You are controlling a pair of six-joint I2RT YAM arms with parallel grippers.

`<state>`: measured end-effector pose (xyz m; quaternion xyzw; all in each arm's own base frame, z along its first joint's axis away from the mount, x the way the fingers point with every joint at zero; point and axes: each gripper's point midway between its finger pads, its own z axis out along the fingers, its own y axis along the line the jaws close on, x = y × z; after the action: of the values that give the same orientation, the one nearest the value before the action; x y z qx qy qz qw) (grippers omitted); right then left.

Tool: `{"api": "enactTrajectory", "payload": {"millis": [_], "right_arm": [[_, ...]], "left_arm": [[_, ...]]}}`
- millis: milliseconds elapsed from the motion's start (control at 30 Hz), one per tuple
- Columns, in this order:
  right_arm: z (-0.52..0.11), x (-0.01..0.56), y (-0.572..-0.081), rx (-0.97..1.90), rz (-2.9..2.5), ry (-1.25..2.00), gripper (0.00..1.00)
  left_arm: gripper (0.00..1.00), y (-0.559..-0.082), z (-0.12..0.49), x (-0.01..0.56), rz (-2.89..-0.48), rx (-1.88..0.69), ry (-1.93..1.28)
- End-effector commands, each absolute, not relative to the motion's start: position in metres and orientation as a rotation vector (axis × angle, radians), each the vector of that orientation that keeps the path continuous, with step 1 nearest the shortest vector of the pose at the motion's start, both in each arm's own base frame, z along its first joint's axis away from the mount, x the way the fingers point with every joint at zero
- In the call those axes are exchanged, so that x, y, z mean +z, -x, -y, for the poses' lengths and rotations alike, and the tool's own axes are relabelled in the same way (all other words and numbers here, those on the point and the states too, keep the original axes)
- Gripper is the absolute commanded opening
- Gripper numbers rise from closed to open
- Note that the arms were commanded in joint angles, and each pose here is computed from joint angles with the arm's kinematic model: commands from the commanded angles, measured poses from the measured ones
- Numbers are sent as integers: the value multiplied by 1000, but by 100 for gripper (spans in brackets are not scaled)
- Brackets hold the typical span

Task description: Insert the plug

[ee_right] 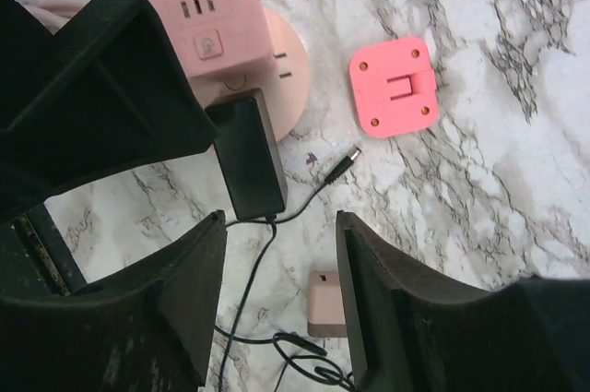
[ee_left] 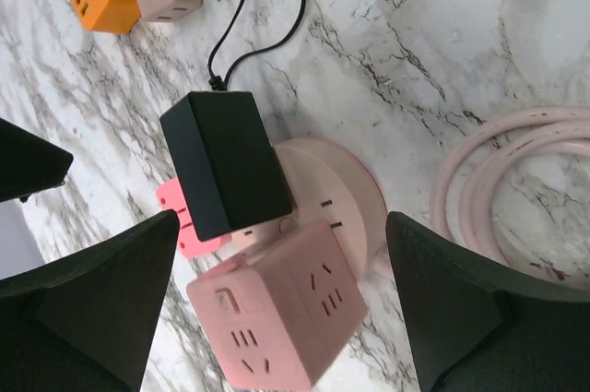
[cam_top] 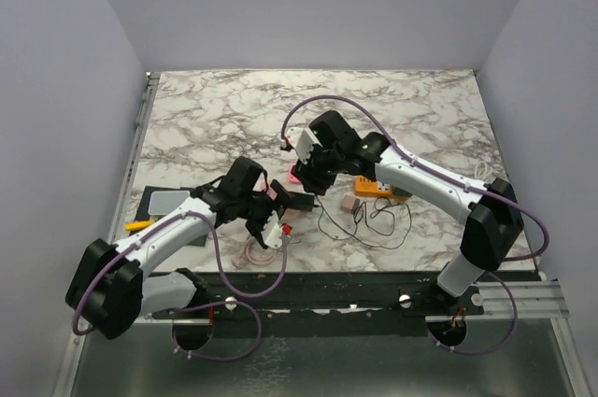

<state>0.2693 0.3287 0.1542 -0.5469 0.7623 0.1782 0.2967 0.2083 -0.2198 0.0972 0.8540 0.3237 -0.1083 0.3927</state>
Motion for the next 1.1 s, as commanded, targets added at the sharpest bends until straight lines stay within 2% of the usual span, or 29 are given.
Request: {"api": "enactTrajectory", "payload": {"millis": [0,133,233,300,467,633,900,1067], "right_arm": [[-315,165,-281,441,-2021,1320,53],[-308,161,-278,471,-2041,1272,38],[-304,157,-279,503,-2062,1227,29],[-304,157,-280,521,-2059,1212,29],[-311,156,-278,564,-2041,1234,30],[-317,153,-276,600,-2029,1265,36],[-325,146,-271,661,-2017,1306,37],[-333,132,-269,714,-2025,1332,36]], "left_arm": [[95,-221,237,104,-759,-281,-2201],[91,-224,238,99,-775,-282,-2242],[82,-221,234,92,-800,-280,-2287],[74,-220,229,88,-830,-282,-2312],[67,-217,220,82,-884,-279,-2354],[66,-220,218,76,-948,-277,-2373],[65,-226,222,78,-984,-263,-2372],[52,-216,210,66,-1032,-285,-2456]]}}
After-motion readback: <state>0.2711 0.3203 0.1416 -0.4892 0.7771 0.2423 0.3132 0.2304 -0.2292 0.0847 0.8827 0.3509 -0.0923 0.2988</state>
